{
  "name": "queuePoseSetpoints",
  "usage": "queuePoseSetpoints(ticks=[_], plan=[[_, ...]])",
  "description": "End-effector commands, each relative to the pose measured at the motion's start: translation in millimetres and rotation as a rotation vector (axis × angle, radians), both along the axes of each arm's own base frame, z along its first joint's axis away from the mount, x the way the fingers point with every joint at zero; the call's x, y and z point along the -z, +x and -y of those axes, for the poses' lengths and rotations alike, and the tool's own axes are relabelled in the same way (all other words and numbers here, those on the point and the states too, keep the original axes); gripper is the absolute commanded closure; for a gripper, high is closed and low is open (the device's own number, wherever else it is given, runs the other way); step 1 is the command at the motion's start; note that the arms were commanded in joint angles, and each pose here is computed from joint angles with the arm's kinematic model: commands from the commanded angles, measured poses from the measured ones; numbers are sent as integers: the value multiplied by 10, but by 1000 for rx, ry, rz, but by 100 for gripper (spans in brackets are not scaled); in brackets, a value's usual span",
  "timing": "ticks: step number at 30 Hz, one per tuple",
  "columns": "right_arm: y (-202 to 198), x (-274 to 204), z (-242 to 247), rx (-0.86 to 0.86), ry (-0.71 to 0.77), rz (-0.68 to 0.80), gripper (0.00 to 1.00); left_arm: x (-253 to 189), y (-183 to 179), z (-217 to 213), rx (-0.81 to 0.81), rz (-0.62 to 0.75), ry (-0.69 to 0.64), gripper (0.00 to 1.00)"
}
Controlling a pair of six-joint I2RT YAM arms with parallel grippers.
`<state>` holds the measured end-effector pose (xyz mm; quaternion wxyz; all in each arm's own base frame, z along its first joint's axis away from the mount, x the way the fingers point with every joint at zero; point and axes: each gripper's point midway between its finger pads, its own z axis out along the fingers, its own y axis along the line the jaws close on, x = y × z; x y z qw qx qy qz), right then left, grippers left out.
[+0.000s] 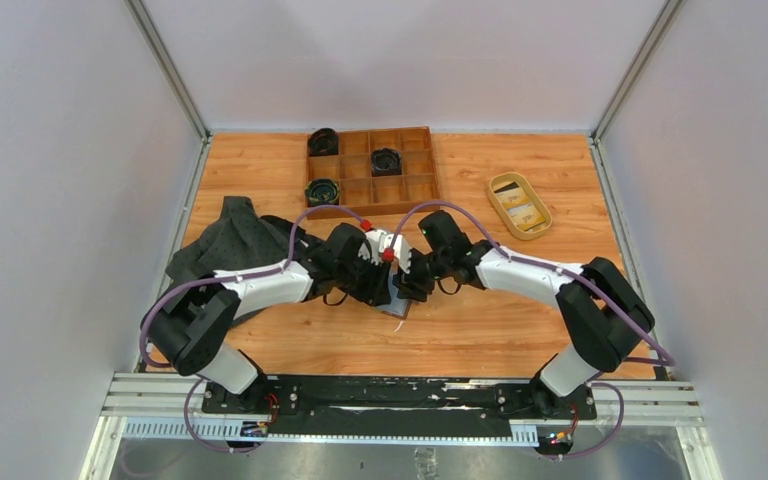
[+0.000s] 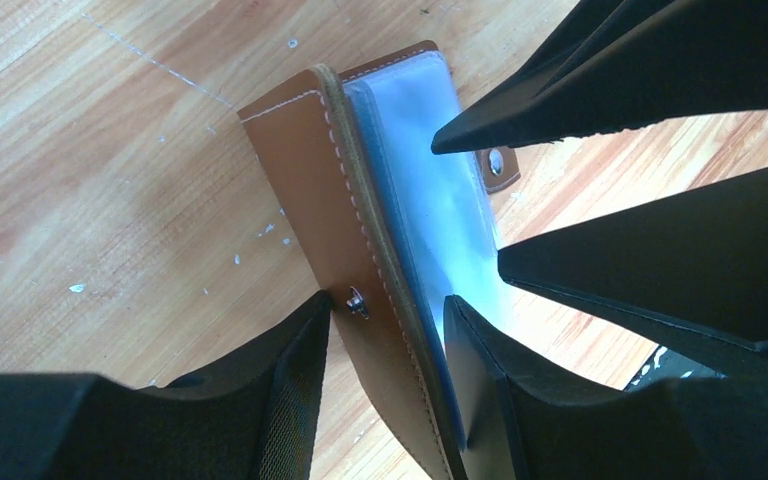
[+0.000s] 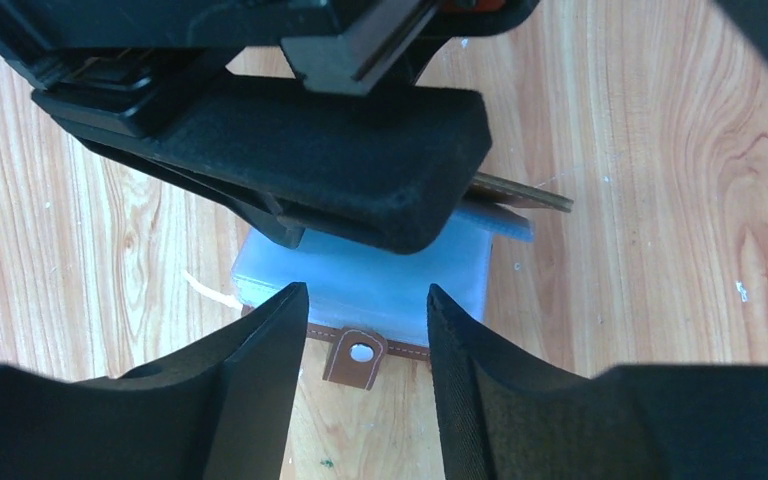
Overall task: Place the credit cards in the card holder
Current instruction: Open the card holder at the center of the board.
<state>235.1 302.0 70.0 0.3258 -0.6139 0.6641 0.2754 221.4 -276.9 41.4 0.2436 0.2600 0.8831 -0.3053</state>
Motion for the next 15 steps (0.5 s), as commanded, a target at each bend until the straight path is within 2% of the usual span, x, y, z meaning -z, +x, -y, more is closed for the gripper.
queuePoseSetpoints(ticks=[1, 9, 15], plan=[[28, 46, 32, 34, -21, -67, 48, 21, -65, 56, 54, -6, -19, 53], [37, 102, 58, 58, -40, -125, 38, 22, -60, 53, 58, -9, -23, 56], [63, 70, 73, 71, -19, -153, 37, 40, -56, 67, 77, -17, -25, 57]])
